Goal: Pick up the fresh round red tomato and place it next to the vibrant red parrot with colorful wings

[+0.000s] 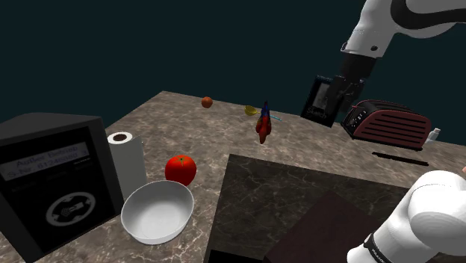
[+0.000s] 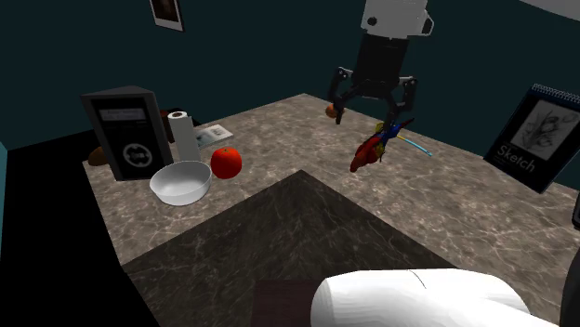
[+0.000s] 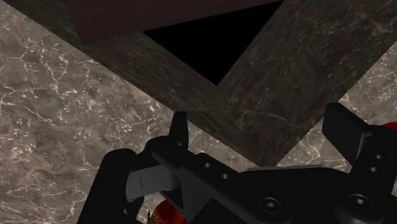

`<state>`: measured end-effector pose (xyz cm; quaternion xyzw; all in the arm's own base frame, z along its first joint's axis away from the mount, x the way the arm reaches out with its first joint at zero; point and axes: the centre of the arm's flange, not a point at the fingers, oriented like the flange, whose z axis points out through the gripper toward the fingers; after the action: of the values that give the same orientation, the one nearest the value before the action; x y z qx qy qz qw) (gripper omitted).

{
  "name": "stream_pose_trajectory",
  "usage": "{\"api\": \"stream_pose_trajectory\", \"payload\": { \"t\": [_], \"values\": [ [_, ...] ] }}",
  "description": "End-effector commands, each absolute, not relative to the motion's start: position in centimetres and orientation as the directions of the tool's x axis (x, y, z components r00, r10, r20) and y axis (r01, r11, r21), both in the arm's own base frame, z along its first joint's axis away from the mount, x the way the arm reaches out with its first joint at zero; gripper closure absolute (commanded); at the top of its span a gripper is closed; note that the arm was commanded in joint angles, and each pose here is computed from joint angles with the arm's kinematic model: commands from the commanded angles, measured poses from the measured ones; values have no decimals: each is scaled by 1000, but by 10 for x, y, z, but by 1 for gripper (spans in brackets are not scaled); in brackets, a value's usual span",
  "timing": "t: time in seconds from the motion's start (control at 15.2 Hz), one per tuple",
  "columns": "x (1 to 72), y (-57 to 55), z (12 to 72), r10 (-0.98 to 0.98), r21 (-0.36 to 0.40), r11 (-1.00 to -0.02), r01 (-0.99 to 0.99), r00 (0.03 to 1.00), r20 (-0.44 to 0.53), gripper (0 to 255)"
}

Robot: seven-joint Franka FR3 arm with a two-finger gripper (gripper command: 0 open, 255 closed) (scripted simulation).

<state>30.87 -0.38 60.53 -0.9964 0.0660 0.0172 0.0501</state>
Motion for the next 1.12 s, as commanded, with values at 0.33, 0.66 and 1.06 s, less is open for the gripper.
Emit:
{"api": "stream_pose_trajectory", "payload": {
  "t": [0.33,0.66,1.06],
  "values": [
    [333,41,571,-79,-106,-992,-75,996,34,0],
    [357,86,539,-27,-110,-994,-15,994,109,0],
    [386,143,502,34,-108,-993,56,980,198,0]
  ]
}}
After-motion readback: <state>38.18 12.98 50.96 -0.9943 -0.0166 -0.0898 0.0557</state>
